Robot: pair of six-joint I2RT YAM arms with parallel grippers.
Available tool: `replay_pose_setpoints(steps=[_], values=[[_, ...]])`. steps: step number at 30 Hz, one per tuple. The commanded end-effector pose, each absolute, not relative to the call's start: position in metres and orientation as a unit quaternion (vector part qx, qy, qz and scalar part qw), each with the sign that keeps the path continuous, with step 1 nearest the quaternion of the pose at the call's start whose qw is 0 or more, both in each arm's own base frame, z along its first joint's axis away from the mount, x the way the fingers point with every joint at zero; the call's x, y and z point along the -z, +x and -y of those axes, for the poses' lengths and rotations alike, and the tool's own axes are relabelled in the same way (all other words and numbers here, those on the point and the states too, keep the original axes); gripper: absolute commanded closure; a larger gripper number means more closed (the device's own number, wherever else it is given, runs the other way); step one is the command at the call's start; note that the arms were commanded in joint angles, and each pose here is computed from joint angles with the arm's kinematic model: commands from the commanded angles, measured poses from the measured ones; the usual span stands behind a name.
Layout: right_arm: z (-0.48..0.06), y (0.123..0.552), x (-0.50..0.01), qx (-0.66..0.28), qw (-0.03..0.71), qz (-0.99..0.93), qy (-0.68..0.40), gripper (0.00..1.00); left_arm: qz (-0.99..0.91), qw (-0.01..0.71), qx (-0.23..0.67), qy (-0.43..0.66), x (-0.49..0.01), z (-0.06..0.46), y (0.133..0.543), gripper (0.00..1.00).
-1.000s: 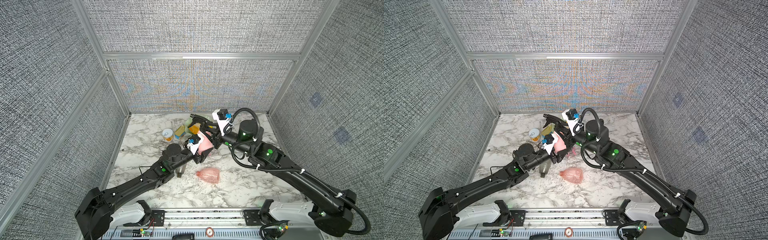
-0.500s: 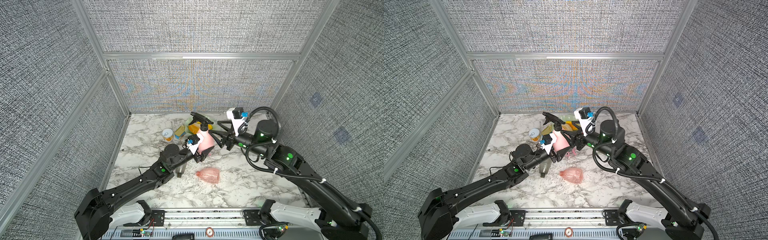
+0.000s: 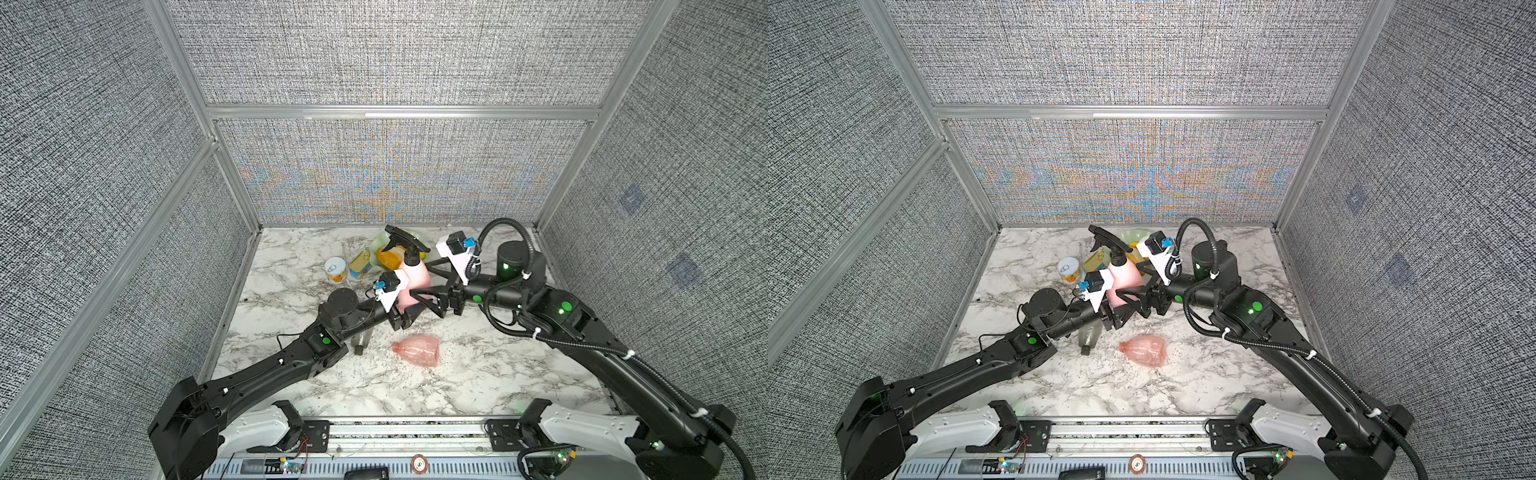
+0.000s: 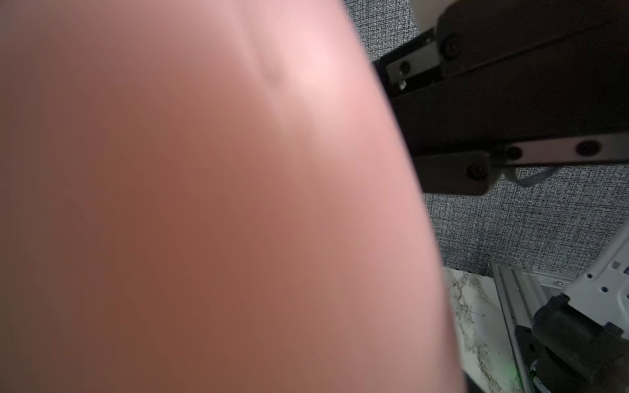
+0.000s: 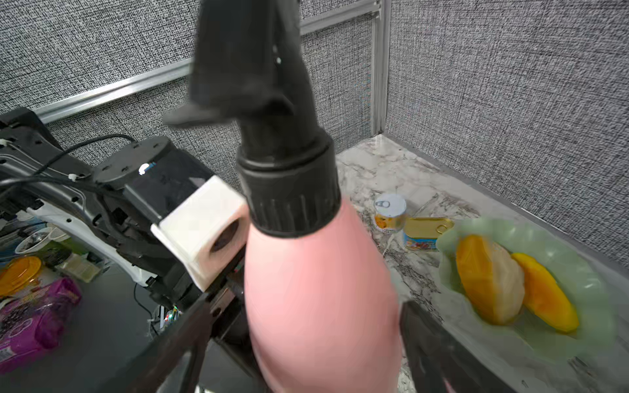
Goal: Attach spray nozzles to spray bottles
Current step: Place the spray bottle at the center of the board.
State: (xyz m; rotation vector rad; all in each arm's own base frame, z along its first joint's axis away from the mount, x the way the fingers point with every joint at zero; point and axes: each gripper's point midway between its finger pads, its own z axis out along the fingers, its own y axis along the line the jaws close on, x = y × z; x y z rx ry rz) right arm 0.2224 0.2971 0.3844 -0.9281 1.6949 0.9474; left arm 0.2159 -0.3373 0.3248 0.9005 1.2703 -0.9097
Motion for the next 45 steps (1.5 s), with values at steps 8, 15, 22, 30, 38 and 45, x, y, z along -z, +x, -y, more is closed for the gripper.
replay_pose_setpoints(steps=[8, 15, 22, 30, 38, 45], values=[[-0.316, 0.238, -0.373, -0.386, 0.471, -0.686, -0.397, 0.09, -0.533, 0.614, 0.422, 0.401, -0.335, 0.341, 0.207, 0.27], [-0.313, 0.242, -0.369, -0.382, 0.476, -0.69, -0.389, 0.09, -0.538, 0.611, 0.419, 0.402, -0.33, 0.343, 0.209, 0.26], [-0.314, 0.234, -0.372, -0.408, 0.473, -0.679, -0.385, 0.18, -0.547, 0.612, 0.409, 0.399, -0.326, 0.343, 0.213, 0.15], [-0.317, 0.237, -0.38, -0.424, 0.486, -0.669, -0.369, 0.24, -0.555, 0.616, 0.399, 0.392, -0.324, 0.341, 0.219, 0.07], [-0.299, 0.273, -0.408, -0.378, 0.561, -0.665, -0.317, 0.26, -0.569, 0.642, 0.368, 0.359, -0.33, 0.33, 0.232, 0.01], [-0.277, 0.317, -0.414, -0.317, 0.613, -0.672, -0.269, 0.26, -0.577, 0.677, 0.334, 0.312, -0.339, 0.311, 0.244, 0.01]])
